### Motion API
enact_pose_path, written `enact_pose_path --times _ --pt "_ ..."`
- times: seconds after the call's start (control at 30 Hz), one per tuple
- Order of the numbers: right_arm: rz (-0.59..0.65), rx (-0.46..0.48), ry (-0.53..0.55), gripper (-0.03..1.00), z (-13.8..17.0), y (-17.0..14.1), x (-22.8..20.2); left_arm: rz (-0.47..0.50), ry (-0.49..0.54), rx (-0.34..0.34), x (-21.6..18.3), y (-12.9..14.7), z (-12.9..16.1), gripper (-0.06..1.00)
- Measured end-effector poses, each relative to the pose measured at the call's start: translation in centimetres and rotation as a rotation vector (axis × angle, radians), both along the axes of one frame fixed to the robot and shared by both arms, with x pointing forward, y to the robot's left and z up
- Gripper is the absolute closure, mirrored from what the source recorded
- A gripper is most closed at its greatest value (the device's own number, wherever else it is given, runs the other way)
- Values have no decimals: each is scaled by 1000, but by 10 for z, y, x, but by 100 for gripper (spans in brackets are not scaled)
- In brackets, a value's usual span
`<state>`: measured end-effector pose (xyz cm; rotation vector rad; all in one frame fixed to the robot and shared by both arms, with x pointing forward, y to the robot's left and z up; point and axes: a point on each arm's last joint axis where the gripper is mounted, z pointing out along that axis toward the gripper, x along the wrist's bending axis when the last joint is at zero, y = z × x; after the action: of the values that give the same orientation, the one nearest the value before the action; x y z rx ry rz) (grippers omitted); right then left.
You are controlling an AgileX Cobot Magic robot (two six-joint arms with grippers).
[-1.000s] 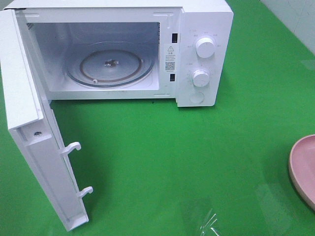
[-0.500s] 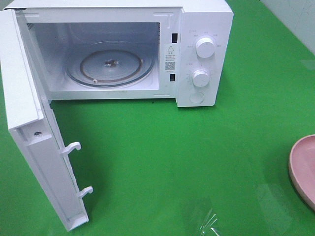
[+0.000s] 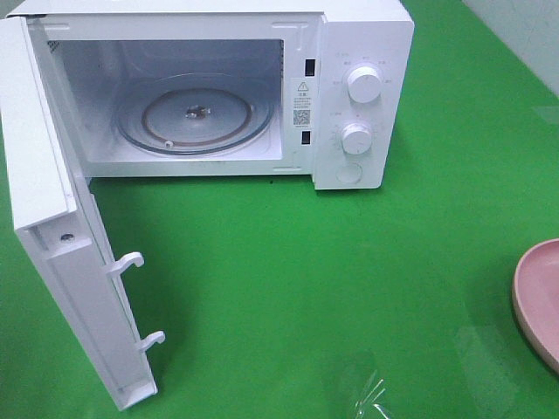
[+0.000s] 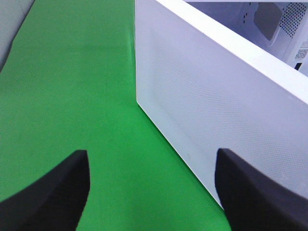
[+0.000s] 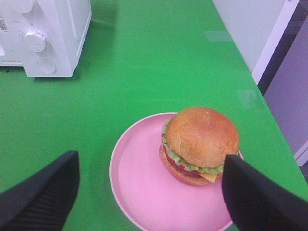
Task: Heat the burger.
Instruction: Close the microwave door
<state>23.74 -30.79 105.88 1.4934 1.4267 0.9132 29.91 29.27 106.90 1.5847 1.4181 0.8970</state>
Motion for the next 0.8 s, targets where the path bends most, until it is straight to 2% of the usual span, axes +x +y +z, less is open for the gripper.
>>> enact_pose_path --times 0.13,0.2,0.3,0.33,0.37,0.43,0.53,0.57,0.8 --pt "0 0 0 21 0 0 0 3 2 4 9 0 -13 30" --pt "0 0 0 21 0 0 0 10 2 4 19 0 -23 41" --pt "0 0 0 21 0 0 0 13 -2 2 23 0 -25 47" --pt "0 0 2 21 -1 0 0 17 -5 2 29 0 -27 57" --pt "0 0 2 21 -1 0 0 17 -5 2 29 0 -27 57" --pt "0 0 1 22 0 0 0 27 -36 0 42 0 -30 81" --pt "0 0 1 22 0 0 0 30 -37 0 45 0 -32 86" --pt "0 0 1 22 0 0 0 35 -65 0 52 0 -34 93" --pt "0 0 1 22 0 0 0 59 -163 -4 67 1 -46 94"
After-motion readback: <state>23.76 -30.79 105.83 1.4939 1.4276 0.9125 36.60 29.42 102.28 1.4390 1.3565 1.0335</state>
